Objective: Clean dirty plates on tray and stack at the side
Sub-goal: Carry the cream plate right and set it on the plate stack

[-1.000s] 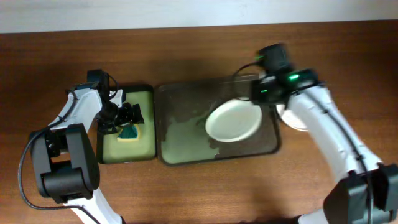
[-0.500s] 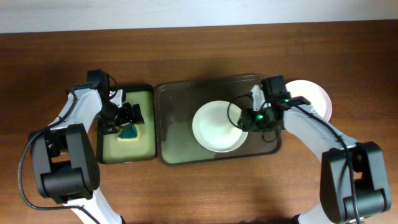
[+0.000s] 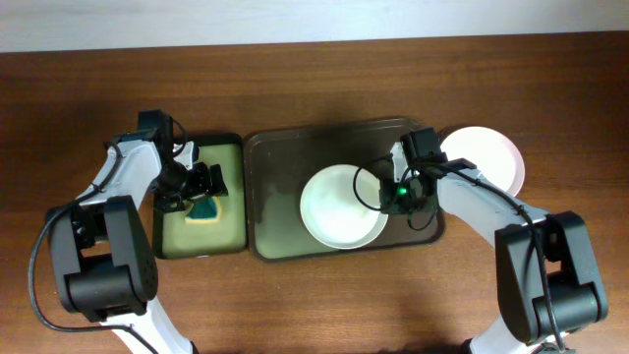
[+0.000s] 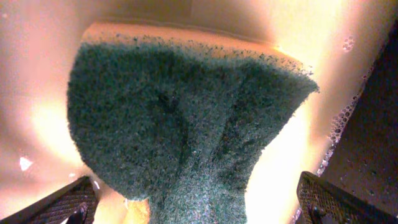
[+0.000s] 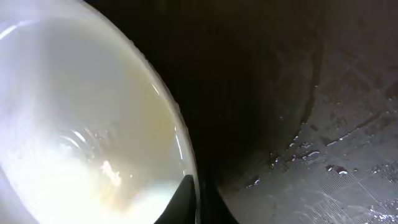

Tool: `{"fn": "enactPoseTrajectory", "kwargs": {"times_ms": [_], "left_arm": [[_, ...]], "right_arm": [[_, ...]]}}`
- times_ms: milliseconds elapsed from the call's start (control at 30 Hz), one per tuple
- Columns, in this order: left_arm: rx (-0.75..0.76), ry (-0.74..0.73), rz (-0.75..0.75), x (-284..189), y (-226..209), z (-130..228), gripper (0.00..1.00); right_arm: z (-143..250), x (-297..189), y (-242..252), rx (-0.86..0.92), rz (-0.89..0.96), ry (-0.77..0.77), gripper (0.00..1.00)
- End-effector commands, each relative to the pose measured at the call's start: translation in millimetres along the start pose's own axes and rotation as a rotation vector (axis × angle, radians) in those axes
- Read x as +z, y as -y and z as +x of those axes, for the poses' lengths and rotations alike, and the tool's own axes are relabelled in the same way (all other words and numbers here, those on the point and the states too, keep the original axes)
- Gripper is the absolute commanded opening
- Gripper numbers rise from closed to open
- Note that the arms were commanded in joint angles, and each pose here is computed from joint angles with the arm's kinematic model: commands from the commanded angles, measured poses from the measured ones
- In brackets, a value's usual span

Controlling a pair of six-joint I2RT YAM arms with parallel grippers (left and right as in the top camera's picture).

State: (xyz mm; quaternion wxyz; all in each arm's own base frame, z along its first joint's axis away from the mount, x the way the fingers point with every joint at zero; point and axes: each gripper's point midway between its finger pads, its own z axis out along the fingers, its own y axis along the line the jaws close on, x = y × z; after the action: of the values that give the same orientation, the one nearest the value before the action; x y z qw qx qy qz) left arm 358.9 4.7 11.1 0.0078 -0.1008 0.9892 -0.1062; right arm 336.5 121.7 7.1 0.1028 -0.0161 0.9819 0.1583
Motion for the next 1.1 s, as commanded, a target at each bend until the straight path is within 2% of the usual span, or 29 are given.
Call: {"fn": "enactPoseTrajectory", "kwargs": {"times_ms": [0,33,100,167,233,300,367,400,433,500,567,667,767,833,900,933,967,1000,1067], "left_arm": [[0.009,0.009,0.009,-4.3,1.8,0.7,0.99],[0.009,0.009,0.009,-4.3,1.8,0.7,0.99],[0.009,0.009,0.009,-4.3,1.8,0.6,0.99],[0.01,0.01,0.009,-4.3,1.8,0.5,0.99],[0.009,0.01,0.009,-4.3,1.8,0.3,0.99],[0.01,0.012,0.009,-4.3,1.8,-0.1,1.0],[0.01,0.012,0.009,-4.3,1.8,-0.1,0.99],[0.01,0.012,0.009,-4.3,1.8,-0.1,1.0],[0.01,0.012,0.009,-4.3,1.8,-0.1,0.99],[0.01,0.013,0.009,-4.3,1.8,-0.2,0.99],[0.01,0.012,0.009,-4.3,1.8,-0.1,0.99],[0.01,0.013,0.009,-4.3,1.8,-0.2,0.99],[0.01,0.013,0.009,-4.3,1.8,-0.2,0.99],[0.01,0.013,0.009,-4.3,1.8,-0.2,0.99],[0.01,0.013,0.01,-4.3,1.9,-0.3,0.99],[0.01,0.013,0.01,-4.3,1.9,-0.3,1.0],[0.01,0.013,0.009,-4.3,1.8,-0.2,0.99],[0.01,0.013,0.009,-4.3,1.8,-0.2,0.99],[0.01,0.013,0.009,-4.3,1.8,-0.2,0.99]], "right_arm": [[-45.2,-53.6,-25.2,0.007,-0.075,0.124,0.04],[-69.4,-102.3,-36.1,-0.003,-0.083,0.209,0.04],[-90.6,-183.6,-44.7,-0.06,-0.007,0.354,0.04],[-83.0,-253.6,-41.1,-0.077,0.164,0.498,0.04],[-63.4,-282.1,-48.2,-0.114,0.286,0.57,0.04],[-55.7,-281.2,-56.9,-0.171,0.455,0.594,0.04],[-47.3,-261.5,-63.9,-0.241,0.773,0.588,0.04],[-44.6,-243.5,-77.6,-0.326,0.894,0.579,0.04],[-38.0,-205.2,-108.1,-0.498,1.047,0.57,0.04],[-32.9,-174.8,-148.9,-0.775,1.332,0.657,0.04],[-27.3,-152.3,-172.6,-0.921,1.462,0.722,0.04],[-29.5,-139.0,-157.3,-0.856,1.416,0.676,0.04],[-43.0,-146.5,-93.1,-0.554,1.222,0.476,0.04],[-51.2,-149.4,-36.8,-0.234,0.967,0.314,0.04],[-58.2,-143.9,-6.8,-0.097,0.674,0.181,0.04],[-66.8,-139.7,7.5,-0.01,0.391,0.123,0.04],[-72.2,-143.5,26.6,0.087,0.265,0.116,0.04],[-76.9,-151.9,54.8,0.204,0.183,0.128,0.04],[-72.9,-182.3,144.6,0.452,0.195,0.195,0.04]]}}
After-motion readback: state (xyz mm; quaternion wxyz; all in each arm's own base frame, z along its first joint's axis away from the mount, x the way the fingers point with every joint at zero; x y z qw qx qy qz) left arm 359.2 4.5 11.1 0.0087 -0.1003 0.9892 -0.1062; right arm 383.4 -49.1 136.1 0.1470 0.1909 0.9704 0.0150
